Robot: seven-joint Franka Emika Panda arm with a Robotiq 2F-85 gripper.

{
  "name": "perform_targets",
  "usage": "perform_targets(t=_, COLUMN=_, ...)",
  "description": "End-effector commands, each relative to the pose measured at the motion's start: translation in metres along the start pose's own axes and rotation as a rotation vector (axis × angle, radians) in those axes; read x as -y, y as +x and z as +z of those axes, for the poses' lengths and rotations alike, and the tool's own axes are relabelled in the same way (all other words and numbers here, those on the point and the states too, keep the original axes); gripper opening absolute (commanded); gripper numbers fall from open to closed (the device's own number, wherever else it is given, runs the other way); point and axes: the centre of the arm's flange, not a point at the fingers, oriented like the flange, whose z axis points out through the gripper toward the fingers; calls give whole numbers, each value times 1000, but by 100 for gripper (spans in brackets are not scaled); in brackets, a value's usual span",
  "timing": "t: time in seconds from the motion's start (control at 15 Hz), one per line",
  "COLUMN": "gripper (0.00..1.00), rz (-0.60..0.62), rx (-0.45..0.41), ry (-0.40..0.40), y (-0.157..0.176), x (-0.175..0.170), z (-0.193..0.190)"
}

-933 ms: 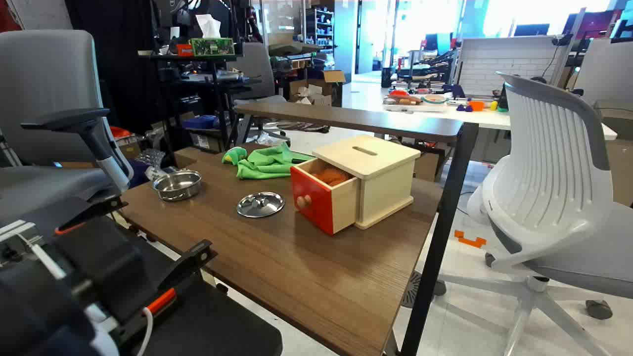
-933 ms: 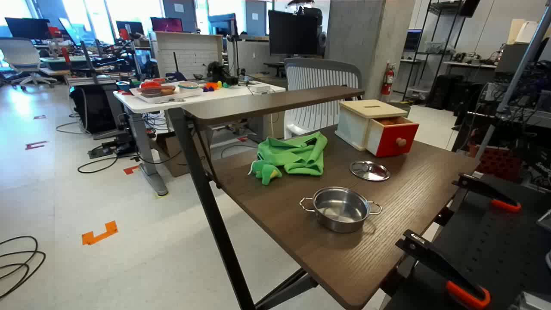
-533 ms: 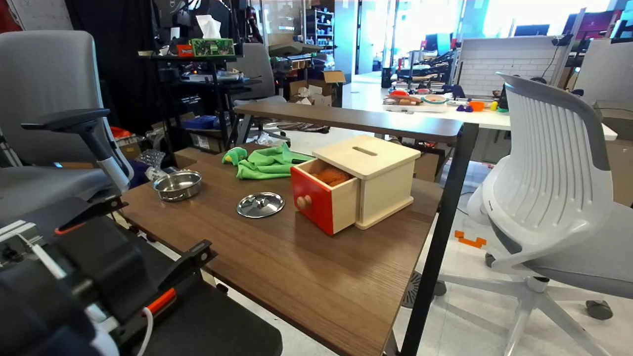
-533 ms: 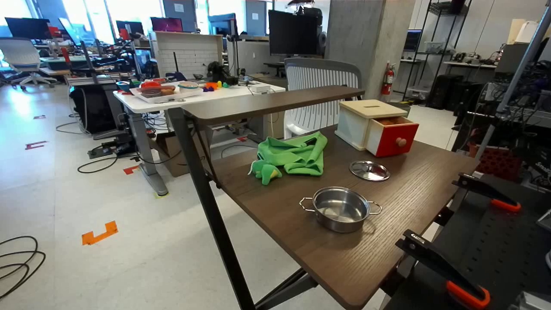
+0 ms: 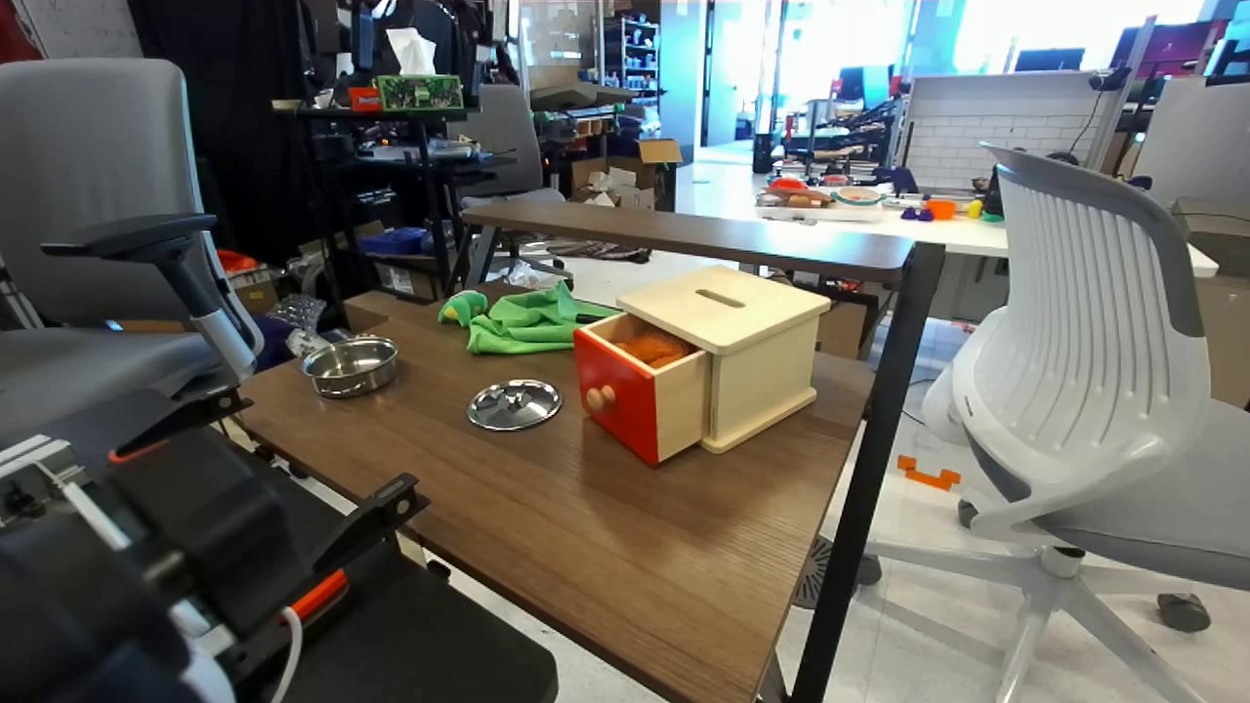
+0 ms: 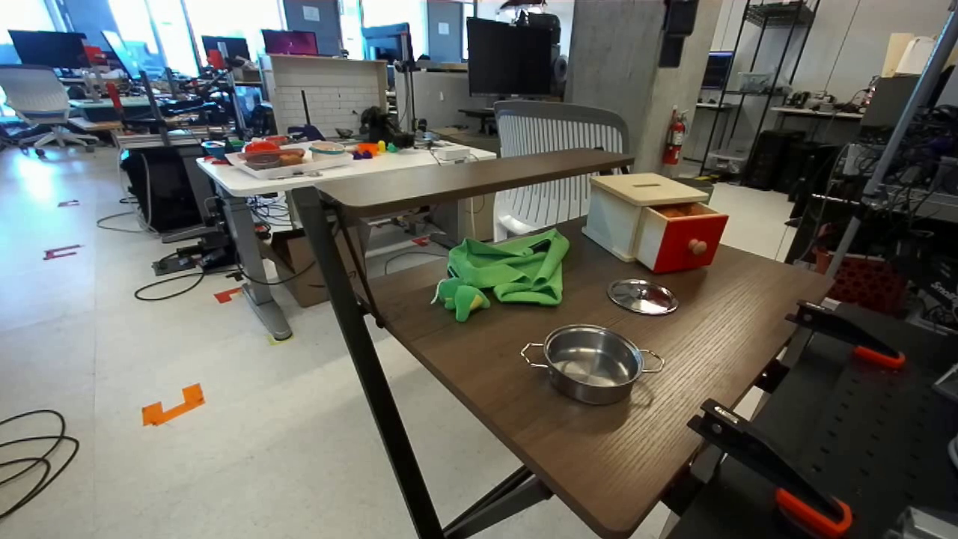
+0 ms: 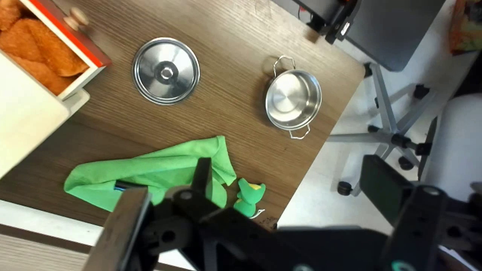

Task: Put the green plush toy in the silver pot.

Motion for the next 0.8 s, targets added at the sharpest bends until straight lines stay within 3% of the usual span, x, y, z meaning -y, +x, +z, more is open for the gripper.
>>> perform_targets(t=0.0, gripper=100, rz=-89, rx=138, ry=3, y=54, x=6, z=29)
perform_targets(t=0.2, gripper=100, rz=-130, rx=230, ry=-6, y=77, x=20, z=69)
perform_targets(t=0.47, gripper=100, rz=-113, rx=328, ry=-80, y=103, x=29, z=118)
perform_targets(t=0.73, gripper=100, rz=-112, rx=305, ry=-157, y=132, x=41, z=148)
